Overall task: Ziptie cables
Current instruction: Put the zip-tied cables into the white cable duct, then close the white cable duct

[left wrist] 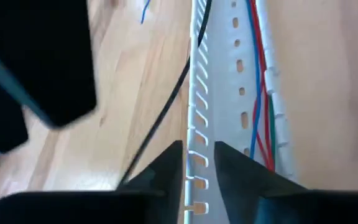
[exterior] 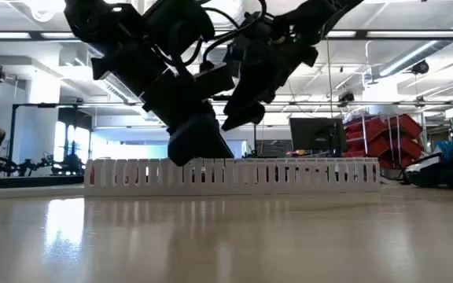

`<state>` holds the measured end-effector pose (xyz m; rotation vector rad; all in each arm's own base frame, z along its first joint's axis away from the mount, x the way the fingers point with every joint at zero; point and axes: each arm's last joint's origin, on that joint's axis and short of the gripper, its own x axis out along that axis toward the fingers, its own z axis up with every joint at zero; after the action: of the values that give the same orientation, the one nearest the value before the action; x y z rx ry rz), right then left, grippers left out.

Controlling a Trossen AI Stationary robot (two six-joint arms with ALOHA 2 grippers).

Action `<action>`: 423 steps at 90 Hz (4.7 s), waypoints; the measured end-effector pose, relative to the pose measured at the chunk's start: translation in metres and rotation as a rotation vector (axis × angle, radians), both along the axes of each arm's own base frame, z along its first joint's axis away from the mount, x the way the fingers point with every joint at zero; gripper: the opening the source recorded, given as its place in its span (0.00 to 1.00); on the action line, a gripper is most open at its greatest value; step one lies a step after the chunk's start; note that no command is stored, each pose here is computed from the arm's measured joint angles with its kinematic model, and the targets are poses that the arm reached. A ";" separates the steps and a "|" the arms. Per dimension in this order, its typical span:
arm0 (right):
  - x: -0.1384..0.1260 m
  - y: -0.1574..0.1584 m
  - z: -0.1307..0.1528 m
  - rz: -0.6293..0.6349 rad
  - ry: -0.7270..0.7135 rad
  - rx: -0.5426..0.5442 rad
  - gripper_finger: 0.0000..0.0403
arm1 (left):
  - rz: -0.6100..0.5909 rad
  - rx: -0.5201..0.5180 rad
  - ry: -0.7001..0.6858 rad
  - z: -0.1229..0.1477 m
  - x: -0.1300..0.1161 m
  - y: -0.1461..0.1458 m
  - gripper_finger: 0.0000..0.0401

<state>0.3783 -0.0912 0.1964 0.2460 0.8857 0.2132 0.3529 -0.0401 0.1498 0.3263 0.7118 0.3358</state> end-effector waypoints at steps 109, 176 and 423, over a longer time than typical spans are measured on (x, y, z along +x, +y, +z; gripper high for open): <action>-0.049 0.150 0.014 0.268 -0.375 -0.277 0.45 | -0.052 -0.364 -0.190 0.066 -0.112 -0.038 0.11; 0.005 0.163 -0.002 0.139 -0.524 -0.537 0.54 | -0.163 -0.410 -0.257 0.013 -0.118 -0.042 0.43; -0.015 0.105 -0.009 -0.469 -0.547 -0.455 0.81 | -0.215 -0.396 -0.632 0.047 -0.136 0.011 0.48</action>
<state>0.3637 0.0133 0.1876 -0.0386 0.2981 -0.3466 0.2169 -0.0292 0.1968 -0.0863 0.1075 0.0749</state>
